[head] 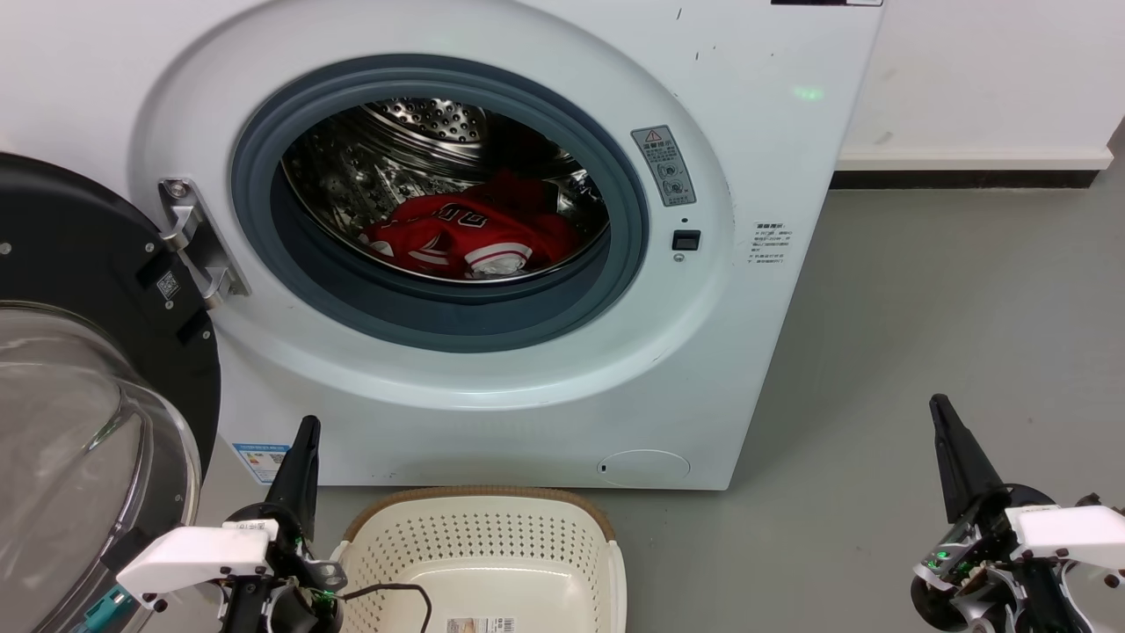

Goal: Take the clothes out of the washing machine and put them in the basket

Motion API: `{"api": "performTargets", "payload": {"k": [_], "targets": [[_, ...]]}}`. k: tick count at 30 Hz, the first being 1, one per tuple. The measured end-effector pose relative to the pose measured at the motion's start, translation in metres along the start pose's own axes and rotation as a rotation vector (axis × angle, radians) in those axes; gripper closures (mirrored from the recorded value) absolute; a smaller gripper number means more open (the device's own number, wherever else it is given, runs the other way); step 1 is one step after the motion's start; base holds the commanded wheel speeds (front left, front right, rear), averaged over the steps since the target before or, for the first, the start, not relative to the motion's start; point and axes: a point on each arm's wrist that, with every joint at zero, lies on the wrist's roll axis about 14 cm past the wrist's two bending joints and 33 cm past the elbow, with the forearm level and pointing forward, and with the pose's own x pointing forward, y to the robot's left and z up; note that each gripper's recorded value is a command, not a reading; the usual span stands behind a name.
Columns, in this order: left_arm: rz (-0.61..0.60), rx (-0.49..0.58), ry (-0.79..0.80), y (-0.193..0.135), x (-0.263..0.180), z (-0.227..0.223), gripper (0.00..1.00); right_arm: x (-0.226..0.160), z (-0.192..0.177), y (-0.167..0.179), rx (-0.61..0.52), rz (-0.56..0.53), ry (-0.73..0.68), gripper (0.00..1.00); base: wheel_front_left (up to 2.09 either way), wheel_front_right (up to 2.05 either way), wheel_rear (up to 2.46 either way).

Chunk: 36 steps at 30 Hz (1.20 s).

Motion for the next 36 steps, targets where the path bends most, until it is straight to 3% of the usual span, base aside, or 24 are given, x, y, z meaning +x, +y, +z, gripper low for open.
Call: {"api": "performTargets", "payload": {"k": [28,29,36], "targets": [[0.000,0.000,0.000,0.000,0.000,0.000,1.00,0.000,0.000,0.000,0.000,0.000,0.000,1.00,0.00,0.00,0.00],[0.000,0.000,0.000,0.000,0.000,0.000,0.00,0.000,0.000,0.000,0.000,0.000,0.000,0.00,0.00,0.00,0.00],[0.092,-0.003,-0.009,0.031,-0.015,0.000,0.00,-0.015,0.002,-0.031,0.005,-0.091,-0.014,0.00,0.00,0.00,0.00]]}}
